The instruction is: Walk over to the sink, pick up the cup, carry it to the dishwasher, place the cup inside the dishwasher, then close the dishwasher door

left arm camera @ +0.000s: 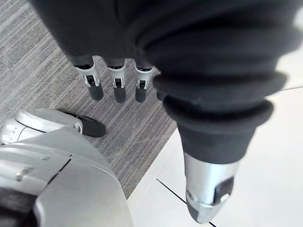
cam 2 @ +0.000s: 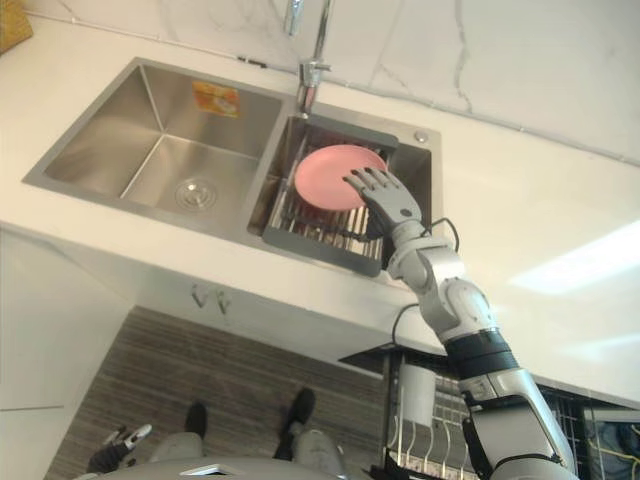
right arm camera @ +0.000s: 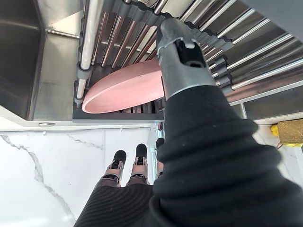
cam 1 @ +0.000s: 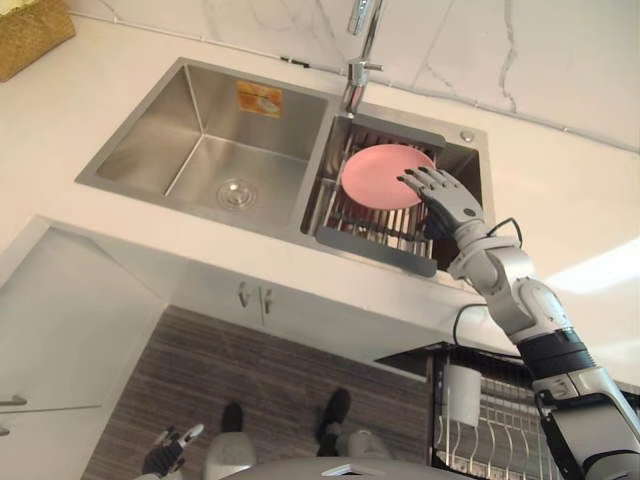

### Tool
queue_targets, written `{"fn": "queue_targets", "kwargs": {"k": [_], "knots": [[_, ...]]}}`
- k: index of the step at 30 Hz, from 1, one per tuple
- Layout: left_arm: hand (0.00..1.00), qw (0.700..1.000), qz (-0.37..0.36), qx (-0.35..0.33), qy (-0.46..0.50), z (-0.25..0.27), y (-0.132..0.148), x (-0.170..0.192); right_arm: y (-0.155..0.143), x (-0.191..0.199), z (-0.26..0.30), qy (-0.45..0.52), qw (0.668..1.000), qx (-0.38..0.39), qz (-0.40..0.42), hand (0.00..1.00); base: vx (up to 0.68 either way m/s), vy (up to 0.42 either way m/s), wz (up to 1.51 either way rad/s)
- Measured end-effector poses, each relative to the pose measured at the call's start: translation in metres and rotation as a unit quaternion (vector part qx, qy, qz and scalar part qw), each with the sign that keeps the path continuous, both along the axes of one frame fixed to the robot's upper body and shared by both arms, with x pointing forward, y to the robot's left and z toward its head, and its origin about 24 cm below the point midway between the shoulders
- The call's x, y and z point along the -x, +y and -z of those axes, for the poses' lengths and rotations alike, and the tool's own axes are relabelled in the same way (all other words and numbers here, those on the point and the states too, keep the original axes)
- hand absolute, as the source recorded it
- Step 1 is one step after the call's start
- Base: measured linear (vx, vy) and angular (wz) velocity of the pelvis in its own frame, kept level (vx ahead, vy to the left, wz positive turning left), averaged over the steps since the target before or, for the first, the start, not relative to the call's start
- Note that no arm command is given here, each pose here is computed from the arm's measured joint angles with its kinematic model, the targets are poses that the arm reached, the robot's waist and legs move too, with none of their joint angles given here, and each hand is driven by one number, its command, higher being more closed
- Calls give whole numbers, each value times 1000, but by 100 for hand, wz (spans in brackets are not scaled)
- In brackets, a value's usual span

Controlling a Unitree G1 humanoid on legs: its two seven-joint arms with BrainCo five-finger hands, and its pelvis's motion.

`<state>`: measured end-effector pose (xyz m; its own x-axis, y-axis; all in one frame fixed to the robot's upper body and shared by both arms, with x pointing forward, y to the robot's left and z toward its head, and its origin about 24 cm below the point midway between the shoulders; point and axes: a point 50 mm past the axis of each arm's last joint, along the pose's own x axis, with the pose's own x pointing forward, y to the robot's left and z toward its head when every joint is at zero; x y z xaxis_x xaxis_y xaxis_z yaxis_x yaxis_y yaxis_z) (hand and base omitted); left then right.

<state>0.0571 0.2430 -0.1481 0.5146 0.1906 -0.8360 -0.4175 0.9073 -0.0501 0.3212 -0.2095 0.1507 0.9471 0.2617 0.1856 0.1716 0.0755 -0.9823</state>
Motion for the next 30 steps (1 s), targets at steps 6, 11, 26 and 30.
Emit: {"fn": "queue_targets", "kwargs": {"k": [6, 11, 26, 30], "knots": [[0, 1000, -1, 0, 0, 0, 0, 0, -5, -5, 15, 25, 1000, 4, 17, 0, 2, 2, 1], [0, 1000, -13, -3, -2, -1, 4, 0, -10, -12, 21, 36, 998, 25, 38, 0, 2, 2, 9], [0, 1000, -15, -3, -6, -2, 5, -2, -14, -35, 5, -10, 995, 50, 87, 0, 2, 6, 4], [0, 1000, -13, -5, -16, -4, 6, -6, -18, -40, 1, -18, 993, 62, 102, 0, -1, 6, 3]]}}
